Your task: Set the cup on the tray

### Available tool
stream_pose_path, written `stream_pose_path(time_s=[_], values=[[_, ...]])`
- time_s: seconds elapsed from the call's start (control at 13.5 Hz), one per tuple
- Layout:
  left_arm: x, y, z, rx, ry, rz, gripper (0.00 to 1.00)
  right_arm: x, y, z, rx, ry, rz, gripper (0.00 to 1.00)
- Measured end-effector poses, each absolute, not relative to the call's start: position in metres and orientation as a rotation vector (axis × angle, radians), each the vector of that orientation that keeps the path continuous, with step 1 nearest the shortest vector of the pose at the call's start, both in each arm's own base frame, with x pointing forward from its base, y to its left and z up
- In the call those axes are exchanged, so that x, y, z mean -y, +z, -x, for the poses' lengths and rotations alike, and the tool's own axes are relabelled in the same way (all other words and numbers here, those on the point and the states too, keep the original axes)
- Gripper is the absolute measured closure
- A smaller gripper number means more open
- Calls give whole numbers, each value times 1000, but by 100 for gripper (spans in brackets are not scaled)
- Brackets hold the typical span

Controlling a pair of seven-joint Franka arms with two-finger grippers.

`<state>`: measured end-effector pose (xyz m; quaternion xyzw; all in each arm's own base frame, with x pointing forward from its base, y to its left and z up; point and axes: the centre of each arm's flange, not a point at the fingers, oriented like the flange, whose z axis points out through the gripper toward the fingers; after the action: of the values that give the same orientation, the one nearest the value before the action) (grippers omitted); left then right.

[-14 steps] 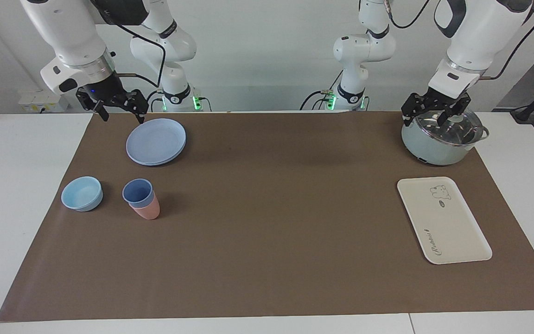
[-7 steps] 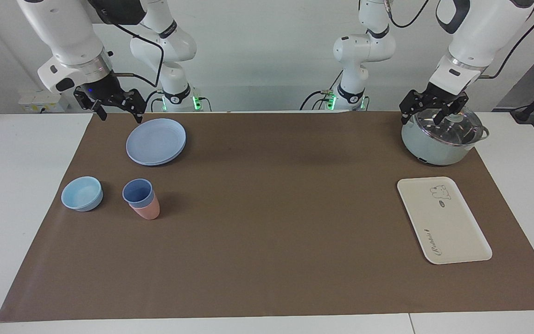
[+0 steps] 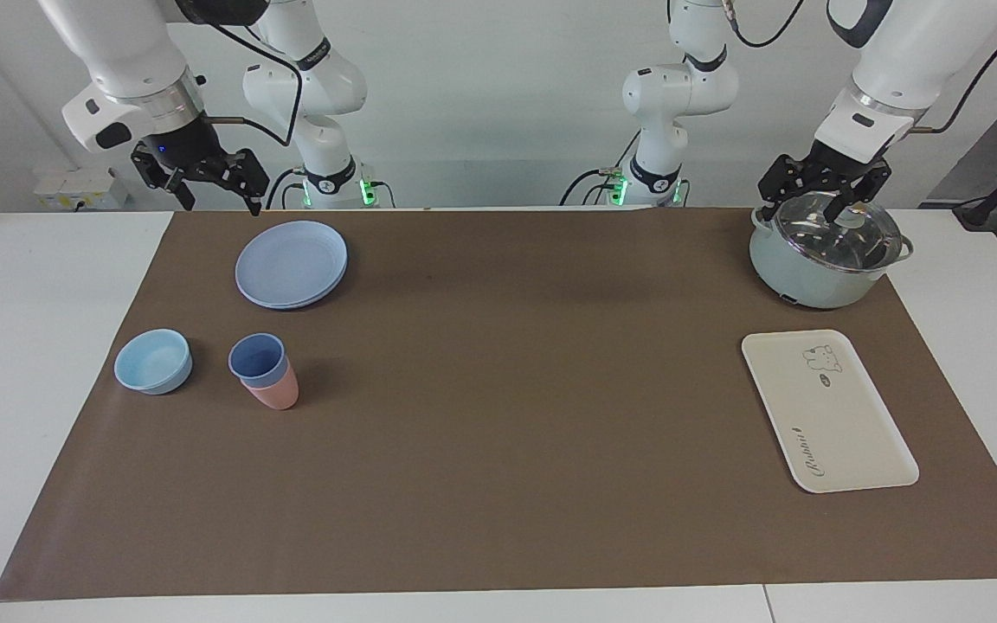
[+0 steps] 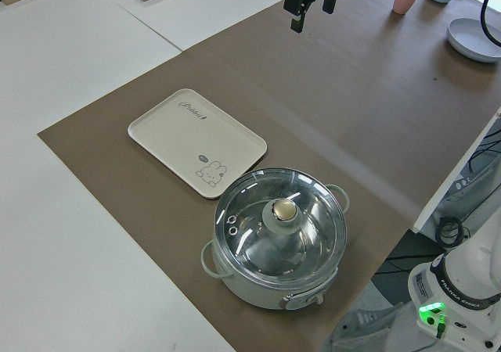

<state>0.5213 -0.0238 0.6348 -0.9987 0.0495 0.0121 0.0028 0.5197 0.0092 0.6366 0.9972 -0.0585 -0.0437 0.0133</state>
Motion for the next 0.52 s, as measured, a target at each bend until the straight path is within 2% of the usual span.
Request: stream_pose_path(time_s=[0.15,0.52], values=[[20,646,-521,-152,11,3125,0,-9,637,-520,184,-136,-3107,0],[24,634,-522,-165,41,3123,0,-9,637,-520,183,-136,-3107,0]])
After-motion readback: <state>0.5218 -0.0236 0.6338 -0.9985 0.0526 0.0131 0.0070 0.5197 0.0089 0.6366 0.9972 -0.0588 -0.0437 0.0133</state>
